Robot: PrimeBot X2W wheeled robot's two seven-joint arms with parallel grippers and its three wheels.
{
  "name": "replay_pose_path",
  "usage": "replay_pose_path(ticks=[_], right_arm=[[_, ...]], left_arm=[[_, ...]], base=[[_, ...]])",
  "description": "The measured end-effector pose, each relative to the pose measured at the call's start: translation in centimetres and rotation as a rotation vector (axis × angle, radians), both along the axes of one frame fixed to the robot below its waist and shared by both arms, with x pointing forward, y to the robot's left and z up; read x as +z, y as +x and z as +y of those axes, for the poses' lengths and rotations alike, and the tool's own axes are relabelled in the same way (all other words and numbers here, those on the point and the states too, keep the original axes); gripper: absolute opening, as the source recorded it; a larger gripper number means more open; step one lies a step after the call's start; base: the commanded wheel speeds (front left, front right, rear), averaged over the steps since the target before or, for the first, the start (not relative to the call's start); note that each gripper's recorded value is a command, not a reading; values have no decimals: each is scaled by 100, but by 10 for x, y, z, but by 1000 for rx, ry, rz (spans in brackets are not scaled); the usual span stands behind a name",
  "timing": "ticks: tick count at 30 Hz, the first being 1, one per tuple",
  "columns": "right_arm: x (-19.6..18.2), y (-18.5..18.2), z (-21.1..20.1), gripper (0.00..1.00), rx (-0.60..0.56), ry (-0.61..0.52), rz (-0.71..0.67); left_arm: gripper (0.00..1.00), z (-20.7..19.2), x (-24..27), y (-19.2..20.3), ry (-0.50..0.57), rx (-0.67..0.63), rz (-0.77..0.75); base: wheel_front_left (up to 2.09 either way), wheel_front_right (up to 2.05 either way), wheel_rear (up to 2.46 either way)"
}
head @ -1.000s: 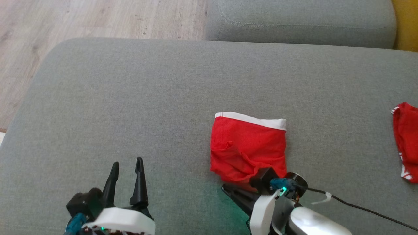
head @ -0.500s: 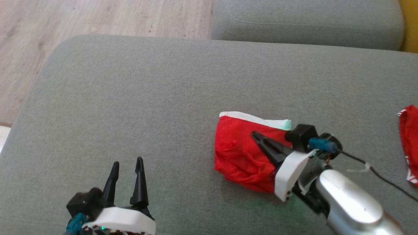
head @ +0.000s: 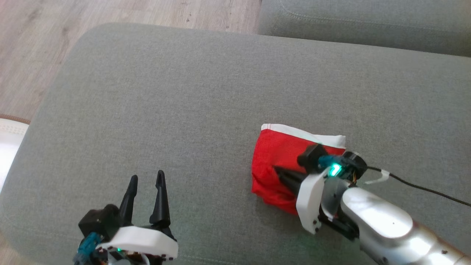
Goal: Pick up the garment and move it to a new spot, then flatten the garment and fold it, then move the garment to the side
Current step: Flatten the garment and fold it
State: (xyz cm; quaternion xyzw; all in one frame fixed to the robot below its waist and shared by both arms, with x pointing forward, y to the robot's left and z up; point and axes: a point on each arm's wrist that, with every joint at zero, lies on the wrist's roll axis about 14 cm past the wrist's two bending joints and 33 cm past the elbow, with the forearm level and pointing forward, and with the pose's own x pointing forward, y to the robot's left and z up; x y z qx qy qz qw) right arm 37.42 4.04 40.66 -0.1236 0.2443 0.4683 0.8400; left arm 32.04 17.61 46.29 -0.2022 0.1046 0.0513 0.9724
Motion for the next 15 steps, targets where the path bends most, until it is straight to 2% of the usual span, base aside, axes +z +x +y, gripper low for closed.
replay_pose_path(ticks=[8, 15], right_arm=[[2, -32, -3, 0, 132, -32, 45], [5, -49, 10, 0, 179, -2, 81]], left_arm=[[100, -5, 3, 2, -1, -15, -13], [100, -8, 4, 4, -3, -26, -15]], base=[[0, 0, 0], [0, 0, 0]])
